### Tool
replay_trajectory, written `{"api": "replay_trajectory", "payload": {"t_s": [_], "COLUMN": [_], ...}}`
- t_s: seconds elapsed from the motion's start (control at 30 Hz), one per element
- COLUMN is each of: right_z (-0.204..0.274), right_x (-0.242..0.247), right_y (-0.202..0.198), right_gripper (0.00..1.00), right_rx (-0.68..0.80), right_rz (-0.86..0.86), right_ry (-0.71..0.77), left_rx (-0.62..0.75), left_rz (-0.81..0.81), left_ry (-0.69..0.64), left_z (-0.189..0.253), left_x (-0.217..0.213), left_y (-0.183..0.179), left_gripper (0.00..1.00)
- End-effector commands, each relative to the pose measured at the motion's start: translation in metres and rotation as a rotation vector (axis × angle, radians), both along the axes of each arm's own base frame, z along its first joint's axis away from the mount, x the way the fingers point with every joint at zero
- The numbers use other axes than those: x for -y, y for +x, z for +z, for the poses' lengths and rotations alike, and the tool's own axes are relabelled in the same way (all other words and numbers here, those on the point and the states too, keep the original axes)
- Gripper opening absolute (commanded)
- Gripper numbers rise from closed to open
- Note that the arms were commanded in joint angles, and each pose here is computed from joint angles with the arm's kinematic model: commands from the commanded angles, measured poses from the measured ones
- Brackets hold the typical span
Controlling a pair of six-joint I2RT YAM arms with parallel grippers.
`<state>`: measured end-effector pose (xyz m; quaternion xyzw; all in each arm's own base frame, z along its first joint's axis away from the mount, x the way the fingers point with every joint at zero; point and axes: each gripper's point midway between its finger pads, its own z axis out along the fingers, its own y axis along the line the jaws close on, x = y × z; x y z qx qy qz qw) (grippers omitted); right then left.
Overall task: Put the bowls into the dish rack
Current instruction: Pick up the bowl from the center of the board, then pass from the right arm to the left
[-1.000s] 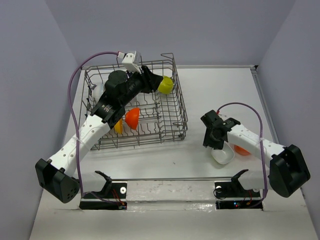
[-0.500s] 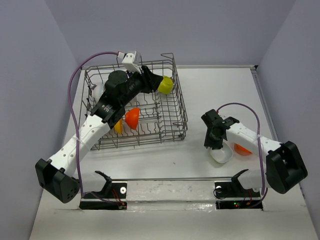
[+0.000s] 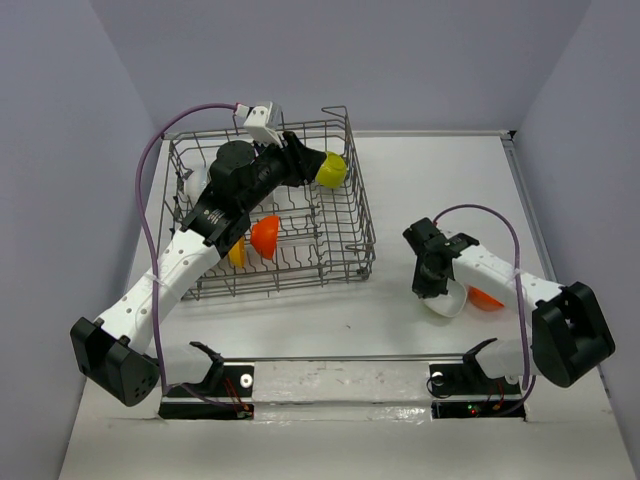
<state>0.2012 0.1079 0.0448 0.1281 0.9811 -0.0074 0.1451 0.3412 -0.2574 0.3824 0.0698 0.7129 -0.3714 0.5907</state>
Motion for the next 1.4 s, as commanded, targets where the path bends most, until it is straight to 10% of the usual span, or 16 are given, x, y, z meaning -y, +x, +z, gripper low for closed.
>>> {"api": "replay_trajectory", "payload": {"t_s": [0.0, 0.73, 1.37], "right_z": [0.013, 0.278, 0.51], "right_x": [-0.006, -0.013, -0.12], "right_y": [0.013, 0.075, 0.051], "right_gripper": [0.01, 0.01, 0.01], "right_rx": [0.055, 0.704, 1.147], "right_rz": [0.002, -0.042, 0.341], "right_ry": [0.042, 0.265, 1.119], "left_rx": [0.056, 0.038, -0.024], "left_rz": [-0.005, -0.081, -0.5], "left_ry": [-0.012, -0.059, -0.397], "left_z": [0.015, 0.018, 0.058], "left_x": [-0.002, 0.015, 0.054], "left_y": [-0.005, -0.007, -0.056], "left_gripper": [0.48, 0.48, 0.5]}}
